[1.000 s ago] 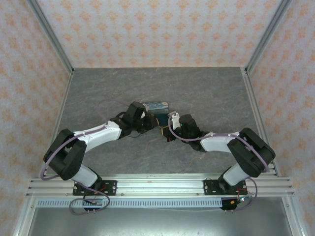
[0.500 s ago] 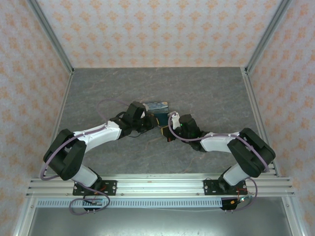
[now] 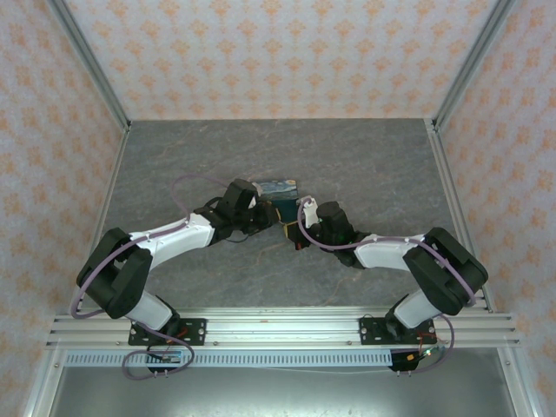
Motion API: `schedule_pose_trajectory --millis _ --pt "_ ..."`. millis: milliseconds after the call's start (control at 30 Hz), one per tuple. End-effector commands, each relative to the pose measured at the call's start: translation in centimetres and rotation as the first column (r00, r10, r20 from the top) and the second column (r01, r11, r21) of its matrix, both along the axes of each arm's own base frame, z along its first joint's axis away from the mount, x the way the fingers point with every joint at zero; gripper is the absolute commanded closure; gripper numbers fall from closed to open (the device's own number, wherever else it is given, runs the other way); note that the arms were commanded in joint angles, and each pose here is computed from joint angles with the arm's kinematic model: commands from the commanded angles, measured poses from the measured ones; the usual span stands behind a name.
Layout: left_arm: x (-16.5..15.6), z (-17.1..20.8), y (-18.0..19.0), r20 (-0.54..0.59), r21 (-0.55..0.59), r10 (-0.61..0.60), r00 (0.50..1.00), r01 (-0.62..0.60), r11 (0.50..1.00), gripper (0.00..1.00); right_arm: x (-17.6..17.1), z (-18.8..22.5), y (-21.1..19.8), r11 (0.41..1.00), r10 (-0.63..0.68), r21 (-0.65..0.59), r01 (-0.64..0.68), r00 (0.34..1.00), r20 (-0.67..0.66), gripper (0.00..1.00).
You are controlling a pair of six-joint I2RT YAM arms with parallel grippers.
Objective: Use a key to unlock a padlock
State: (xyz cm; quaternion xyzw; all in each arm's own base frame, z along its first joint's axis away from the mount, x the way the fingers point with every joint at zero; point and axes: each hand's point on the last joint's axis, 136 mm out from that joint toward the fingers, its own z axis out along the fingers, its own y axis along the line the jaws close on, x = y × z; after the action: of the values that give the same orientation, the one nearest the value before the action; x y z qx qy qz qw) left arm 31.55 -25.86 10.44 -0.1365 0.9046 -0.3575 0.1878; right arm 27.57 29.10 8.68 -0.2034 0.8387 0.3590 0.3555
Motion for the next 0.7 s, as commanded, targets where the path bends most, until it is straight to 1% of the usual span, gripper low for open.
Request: schedule_pose_trajectory --millis 0,667 --pt "0.61 2.73 -1.1 0.068 -0.036 -0.029 0.997 0.031 0.999 0.83 0.65 2.53 0.82 0.998 0.007 0.059 -0.011 0.998 0.064 1.0" --pt "0.38 2.87 -1.2 0.068 -0.036 -0.034 0.997 0.036 0.999 0.83 0.76 2.89 1.05 0.997 0.012 0.07 -0.017 0.997 0.071 1.0"
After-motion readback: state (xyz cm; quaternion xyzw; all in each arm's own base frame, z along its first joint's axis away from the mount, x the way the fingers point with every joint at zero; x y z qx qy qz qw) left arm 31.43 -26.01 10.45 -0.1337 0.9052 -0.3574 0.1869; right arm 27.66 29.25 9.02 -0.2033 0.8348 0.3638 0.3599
